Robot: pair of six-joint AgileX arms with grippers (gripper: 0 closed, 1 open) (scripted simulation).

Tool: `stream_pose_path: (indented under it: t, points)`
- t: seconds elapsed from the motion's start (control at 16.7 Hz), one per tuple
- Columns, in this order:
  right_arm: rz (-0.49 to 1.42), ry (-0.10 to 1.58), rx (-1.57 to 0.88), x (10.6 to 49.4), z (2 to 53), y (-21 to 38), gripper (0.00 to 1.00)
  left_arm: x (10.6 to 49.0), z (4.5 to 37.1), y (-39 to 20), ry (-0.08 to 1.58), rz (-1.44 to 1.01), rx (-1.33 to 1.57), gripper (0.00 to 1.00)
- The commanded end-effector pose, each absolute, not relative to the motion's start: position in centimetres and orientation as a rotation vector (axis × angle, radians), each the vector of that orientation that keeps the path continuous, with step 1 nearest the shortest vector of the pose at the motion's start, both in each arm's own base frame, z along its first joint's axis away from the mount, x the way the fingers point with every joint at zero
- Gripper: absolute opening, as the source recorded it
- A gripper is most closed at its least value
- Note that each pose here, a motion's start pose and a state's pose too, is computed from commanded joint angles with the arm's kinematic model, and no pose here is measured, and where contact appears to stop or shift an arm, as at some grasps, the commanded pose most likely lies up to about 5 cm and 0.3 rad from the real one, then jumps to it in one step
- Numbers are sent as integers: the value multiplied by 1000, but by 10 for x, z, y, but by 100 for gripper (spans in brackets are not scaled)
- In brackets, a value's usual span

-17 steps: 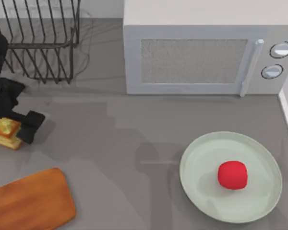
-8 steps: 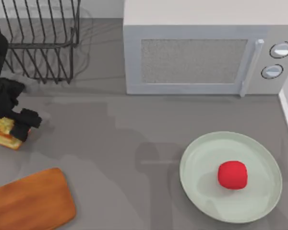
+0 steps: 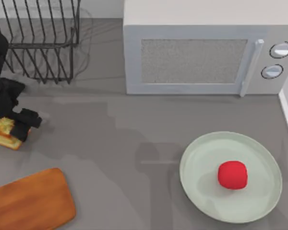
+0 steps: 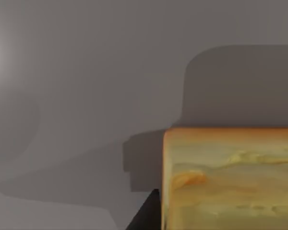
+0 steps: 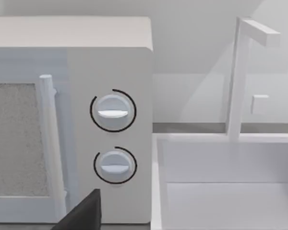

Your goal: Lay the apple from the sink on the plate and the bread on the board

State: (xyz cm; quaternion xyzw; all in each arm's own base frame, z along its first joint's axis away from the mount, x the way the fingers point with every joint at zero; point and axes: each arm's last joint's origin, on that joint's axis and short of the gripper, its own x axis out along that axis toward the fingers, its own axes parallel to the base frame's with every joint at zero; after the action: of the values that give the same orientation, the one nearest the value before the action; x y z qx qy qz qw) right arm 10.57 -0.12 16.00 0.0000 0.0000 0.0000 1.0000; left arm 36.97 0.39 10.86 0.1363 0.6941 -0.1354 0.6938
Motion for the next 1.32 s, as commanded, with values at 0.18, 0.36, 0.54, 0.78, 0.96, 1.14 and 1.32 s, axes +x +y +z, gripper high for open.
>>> stream_pose_path:
  t: [0.18,0.36,0.54,0.78,0.96,1.14,1.32]
  points:
    - [0,0,0,106,160,-1,100,371,118,3,1538,-304,302,0]
    - [0,0,0,106,160,-1,100,375,146,4,1537,-302,299,0]
    - [0,0,0,106,160,-1,100,373,183,4,1562,-307,297,0]
    - [0,0,0,106,160,-1,100,369,214,4,1541,-302,300,0]
    - [0,0,0,106,160,-1,100,370,212,4,1544,-303,300,0]
    - [0,0,0,106,160,-1,100,362,214,-2,1538,-291,289,0]
    - [0,0,0,106,160,-1,100,334,217,-16,1538,-243,242,0]
